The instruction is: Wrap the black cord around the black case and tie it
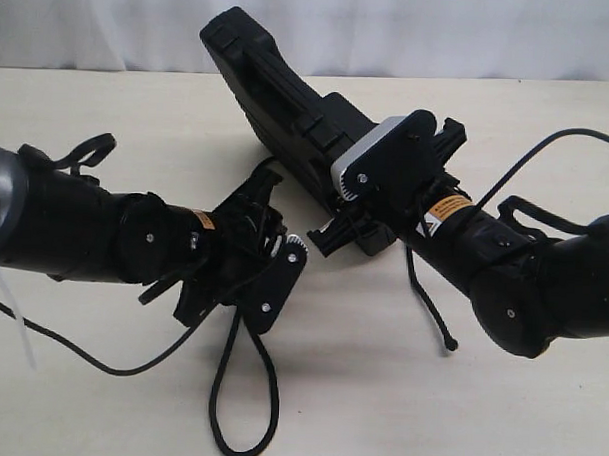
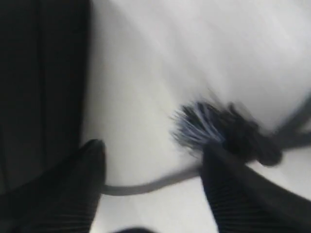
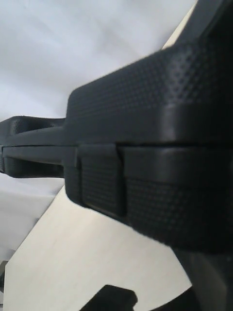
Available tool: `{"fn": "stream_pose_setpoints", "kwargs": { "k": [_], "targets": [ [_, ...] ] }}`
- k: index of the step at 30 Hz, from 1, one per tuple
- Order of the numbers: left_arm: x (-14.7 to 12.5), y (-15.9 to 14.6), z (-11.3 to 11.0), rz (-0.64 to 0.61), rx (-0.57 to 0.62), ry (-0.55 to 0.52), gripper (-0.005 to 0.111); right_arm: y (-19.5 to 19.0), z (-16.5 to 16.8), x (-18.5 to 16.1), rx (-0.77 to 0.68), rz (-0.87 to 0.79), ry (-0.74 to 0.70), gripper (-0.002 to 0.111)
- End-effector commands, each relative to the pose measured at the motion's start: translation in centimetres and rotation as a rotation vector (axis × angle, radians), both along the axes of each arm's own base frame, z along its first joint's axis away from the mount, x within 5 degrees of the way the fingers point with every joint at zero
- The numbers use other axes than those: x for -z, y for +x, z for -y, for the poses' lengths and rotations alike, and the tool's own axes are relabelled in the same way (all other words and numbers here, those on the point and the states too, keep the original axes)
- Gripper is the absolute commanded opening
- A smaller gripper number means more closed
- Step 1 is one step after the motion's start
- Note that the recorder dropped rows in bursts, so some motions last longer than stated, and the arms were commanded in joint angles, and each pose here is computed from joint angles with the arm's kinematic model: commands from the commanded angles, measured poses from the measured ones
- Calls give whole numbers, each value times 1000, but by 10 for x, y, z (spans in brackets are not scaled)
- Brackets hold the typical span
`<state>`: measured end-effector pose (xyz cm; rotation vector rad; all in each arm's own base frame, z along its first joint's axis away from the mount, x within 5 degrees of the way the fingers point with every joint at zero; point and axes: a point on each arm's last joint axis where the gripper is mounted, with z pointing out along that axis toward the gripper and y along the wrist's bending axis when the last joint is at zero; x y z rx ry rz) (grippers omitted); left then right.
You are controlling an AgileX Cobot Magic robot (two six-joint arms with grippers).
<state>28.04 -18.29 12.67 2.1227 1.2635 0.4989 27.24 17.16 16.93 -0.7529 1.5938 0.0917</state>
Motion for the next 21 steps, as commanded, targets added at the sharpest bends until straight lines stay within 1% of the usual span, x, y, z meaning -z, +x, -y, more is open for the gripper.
{"fn": "stream_pose_setpoints", "kwargs": {
  "k": [1, 2, 4, 5, 7, 8, 12, 18, 21],
  "targets": [
    [-2, -6, 8, 10, 34, 2, 63, 3, -2, -10, -3, 54, 32, 4],
    [0, -9, 8, -22, 65, 18, 61, 3, -2, -9, -4, 52, 31, 4],
    [3, -14, 9, -40, 181, 86, 55, 3, -2, -9, -4, 52, 31, 4],
    [5, -16, 9, -40, 272, 145, 51, 3, -2, -9, -4, 52, 31, 4],
    [6, -18, 8, 2, 428, 255, 45, 3, -2, -9, -4, 52, 31, 4],
    [6, -18, 8, 10, 458, 276, 43, 3, -2, -9, -4, 52, 31, 4],
    [6, -15, 3, 3, 431, 270, 43, 3, -2, -9, -4, 50, 30, 4],
    [8, -4, -18, -38, 368, 279, 43, 3, -2, -9, -4, 50, 30, 4],
    [9, -6, -20, -73, 373, 288, 43, 3, -2, -9, -4, 50, 30, 4]
  ]
}}
